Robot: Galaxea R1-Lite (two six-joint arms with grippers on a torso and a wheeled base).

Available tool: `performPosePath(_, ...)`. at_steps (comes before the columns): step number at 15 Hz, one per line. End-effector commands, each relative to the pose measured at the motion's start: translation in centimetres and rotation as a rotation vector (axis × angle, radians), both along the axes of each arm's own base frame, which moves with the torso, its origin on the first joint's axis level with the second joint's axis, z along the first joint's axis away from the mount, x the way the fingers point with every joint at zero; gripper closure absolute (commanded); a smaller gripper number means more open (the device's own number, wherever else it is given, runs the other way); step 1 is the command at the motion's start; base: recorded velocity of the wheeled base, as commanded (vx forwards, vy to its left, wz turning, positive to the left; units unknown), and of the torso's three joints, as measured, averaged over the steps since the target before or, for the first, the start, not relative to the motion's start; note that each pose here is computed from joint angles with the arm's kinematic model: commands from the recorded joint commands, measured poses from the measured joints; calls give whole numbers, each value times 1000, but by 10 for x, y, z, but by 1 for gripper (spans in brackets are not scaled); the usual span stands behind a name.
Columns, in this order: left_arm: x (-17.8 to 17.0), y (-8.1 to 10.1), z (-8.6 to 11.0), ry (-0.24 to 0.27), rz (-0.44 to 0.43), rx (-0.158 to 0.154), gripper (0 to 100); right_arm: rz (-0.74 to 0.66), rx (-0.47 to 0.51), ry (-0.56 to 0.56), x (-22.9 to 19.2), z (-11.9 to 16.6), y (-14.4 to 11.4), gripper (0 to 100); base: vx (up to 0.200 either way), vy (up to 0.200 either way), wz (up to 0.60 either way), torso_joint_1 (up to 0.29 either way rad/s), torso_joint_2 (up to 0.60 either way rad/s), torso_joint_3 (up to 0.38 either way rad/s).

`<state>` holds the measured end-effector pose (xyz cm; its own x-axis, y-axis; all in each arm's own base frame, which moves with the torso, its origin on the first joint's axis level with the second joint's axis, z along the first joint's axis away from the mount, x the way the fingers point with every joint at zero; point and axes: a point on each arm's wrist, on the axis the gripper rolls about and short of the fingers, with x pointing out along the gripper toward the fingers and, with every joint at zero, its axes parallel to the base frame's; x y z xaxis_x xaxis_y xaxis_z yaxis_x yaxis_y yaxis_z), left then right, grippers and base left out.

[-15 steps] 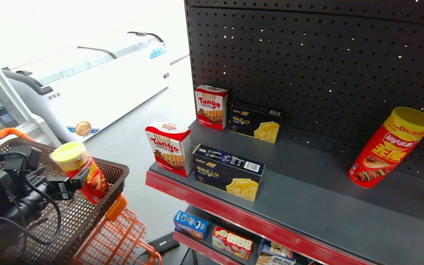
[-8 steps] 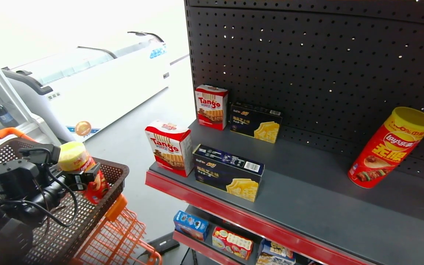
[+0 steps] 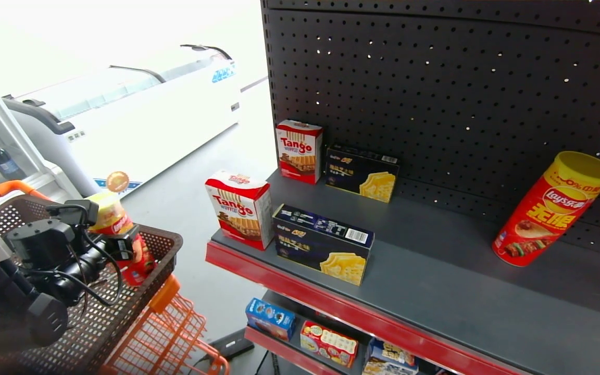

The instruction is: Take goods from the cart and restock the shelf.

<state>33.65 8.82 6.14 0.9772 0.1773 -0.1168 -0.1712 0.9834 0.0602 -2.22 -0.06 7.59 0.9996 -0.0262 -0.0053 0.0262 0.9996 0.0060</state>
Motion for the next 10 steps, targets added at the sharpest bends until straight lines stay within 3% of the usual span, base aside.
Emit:
performPosePath(1, 5, -1, 1, -12, -7, 7, 100, 0, 0, 1, 0, 0, 0, 0, 0, 0, 0, 0, 0, 0)
performPosePath(2, 6, -9, 4, -18, -28, 18, 100, 0, 0, 1, 0, 0, 0, 0, 0, 0, 0, 0, 0, 0)
performPosePath(5, 1, -17, 38, -92, -55, 30, 100, 0, 0, 1, 0, 0, 0, 0, 0, 0, 0, 0, 0, 0)
performPosePath(7, -11, -25, 75, -114, -94, 30, 100, 0, 0, 1, 0, 0, 0, 0, 0, 0, 0, 0, 0, 0)
performPosePath(9, -13, -26, 111, -224, -109, 58, 100, 0, 0, 1, 0, 0, 0, 0, 0, 0, 0, 0, 0, 0)
performPosePath(10, -12, -25, 113, -227, -109, 58, 100, 0, 0, 1, 0, 0, 0, 0, 0, 0, 0, 0, 0, 0)
